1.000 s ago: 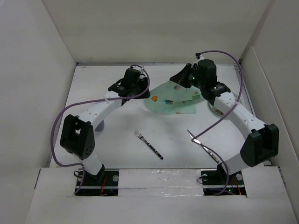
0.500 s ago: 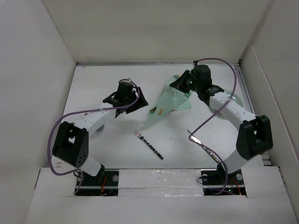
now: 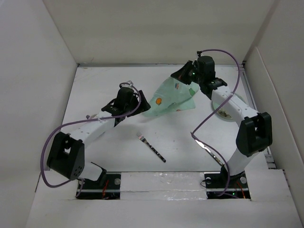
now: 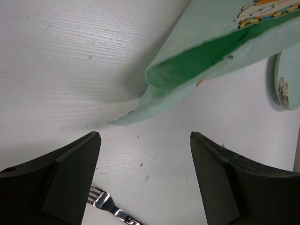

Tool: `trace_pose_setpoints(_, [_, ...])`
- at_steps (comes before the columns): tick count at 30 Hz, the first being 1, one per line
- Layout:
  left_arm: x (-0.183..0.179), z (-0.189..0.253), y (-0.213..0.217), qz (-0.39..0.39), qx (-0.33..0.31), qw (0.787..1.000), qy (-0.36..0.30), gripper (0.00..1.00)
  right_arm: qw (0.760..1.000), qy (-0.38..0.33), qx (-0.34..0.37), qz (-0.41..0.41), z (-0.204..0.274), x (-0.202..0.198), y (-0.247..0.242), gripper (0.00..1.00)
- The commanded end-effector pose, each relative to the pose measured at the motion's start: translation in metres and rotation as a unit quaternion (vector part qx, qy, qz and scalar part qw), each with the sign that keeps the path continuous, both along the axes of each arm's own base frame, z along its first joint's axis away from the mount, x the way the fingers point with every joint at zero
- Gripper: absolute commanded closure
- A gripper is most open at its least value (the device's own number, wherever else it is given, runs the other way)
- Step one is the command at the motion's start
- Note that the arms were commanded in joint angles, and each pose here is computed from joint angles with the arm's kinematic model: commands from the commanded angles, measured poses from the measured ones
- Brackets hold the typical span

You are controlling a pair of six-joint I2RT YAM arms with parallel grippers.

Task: Set the dinner table for one person

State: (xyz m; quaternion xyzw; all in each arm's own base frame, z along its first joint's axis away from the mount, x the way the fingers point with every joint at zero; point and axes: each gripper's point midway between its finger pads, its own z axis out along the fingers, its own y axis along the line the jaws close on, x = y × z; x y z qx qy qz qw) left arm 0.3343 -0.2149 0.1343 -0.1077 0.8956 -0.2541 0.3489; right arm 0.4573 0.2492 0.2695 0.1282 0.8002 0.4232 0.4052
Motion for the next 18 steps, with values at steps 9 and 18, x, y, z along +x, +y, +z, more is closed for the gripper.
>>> trace_pose_setpoints(9, [0.028, -0.018, -0.016, -0.064, 0.038, 0.996, -0.04, 0.22, 0.998, -0.049, 0.037, 0.012, 0.044, 0.0, 0.0, 1.0])
trace_pose_setpoints(18, [0.08, -0.015, -0.035, -0.065, 0.072, 0.993, -0.068, 0.32, 0.997, -0.066, 0.045, 0.016, 0.067, -0.017, -0.012, 1.0])
